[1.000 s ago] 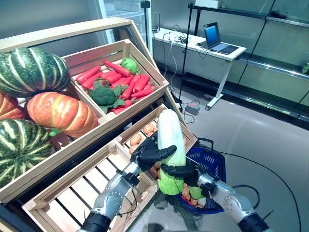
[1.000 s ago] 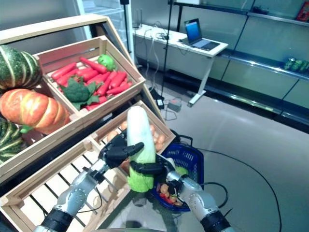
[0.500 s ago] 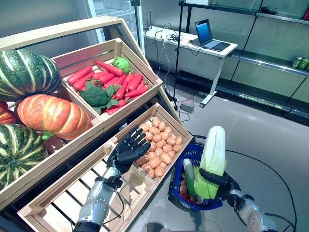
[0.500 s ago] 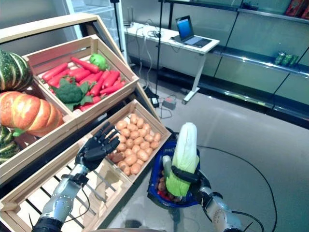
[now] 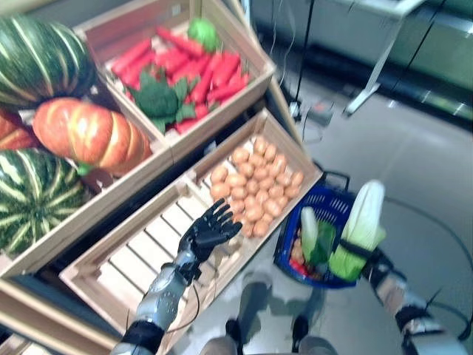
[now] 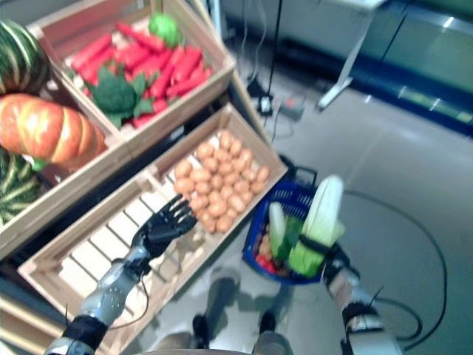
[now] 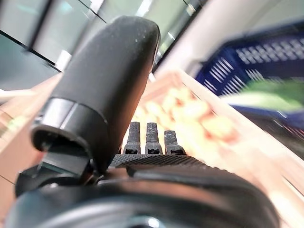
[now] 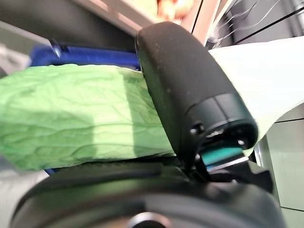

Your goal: Put vegetables into the basket

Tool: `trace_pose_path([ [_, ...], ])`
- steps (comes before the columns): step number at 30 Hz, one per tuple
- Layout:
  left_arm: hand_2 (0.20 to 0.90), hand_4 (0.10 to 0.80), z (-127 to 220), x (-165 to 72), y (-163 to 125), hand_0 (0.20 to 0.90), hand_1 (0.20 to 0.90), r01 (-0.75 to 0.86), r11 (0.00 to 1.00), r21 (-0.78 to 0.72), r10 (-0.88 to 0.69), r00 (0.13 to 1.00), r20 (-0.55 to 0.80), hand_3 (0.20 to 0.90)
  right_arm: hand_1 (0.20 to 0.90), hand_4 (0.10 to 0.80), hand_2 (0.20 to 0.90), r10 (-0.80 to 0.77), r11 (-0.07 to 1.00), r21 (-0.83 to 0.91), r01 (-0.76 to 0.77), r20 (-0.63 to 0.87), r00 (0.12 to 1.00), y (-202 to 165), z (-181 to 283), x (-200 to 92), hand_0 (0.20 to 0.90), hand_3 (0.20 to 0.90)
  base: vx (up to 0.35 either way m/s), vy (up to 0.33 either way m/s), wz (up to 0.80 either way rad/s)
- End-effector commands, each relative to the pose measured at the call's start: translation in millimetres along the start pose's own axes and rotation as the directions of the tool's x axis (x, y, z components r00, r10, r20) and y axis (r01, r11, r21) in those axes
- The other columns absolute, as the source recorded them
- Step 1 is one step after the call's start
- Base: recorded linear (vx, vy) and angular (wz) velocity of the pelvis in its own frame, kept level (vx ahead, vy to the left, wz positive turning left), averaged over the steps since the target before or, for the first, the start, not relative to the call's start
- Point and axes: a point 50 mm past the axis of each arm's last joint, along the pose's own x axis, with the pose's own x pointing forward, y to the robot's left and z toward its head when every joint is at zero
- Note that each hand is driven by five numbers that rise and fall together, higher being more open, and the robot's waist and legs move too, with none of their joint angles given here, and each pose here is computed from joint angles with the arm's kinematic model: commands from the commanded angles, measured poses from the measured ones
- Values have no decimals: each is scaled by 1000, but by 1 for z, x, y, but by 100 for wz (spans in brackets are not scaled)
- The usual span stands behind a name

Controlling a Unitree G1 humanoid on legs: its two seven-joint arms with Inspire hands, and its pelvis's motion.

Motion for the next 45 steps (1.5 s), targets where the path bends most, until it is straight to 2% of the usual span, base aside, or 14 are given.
trace_pose_path([
  [1,900,800,55,8,-11,900,900,60,997,58,-72,967,244,900,300,400,300,-18,994,108,-15,305,952,9,82,1,300,300,-159,1,17],
  [6,900,800,59,7,-19,900,900,81,996,42,-90,958,271,900,300,400,300,-64,994,102,30,347,936,-1,110,-2,300,300,-131,40,20],
  [13,900,800,67,14,-35,900,900,130,990,47,-138,945,296,900,300,400,300,-126,985,155,75,357,926,-10,123,-4,300,300,-78,13,6],
  [14,900,800,67,15,-39,900,900,142,989,47,-150,941,303,900,900,800,900,-129,986,145,81,357,925,-12,124,-4,900,900,-52,3,-8],
  [23,900,800,69,20,-54,900,900,196,979,58,-204,929,308,900,900,800,900,-51,995,98,16,365,930,-10,130,-5,900,900,-46,-13,-1],
  [35,900,800,64,20,-51,900,900,219,974,62,-228,935,273,900,900,800,900,19,999,33,-34,394,919,-2,131,-5,900,900,5,-2,2],
  [45,900,800,54,14,-38,900,900,197,979,44,-202,952,230,900,900,800,900,54,998,20,-62,291,955,-1,94,0,900,900,77,15,-1],
])
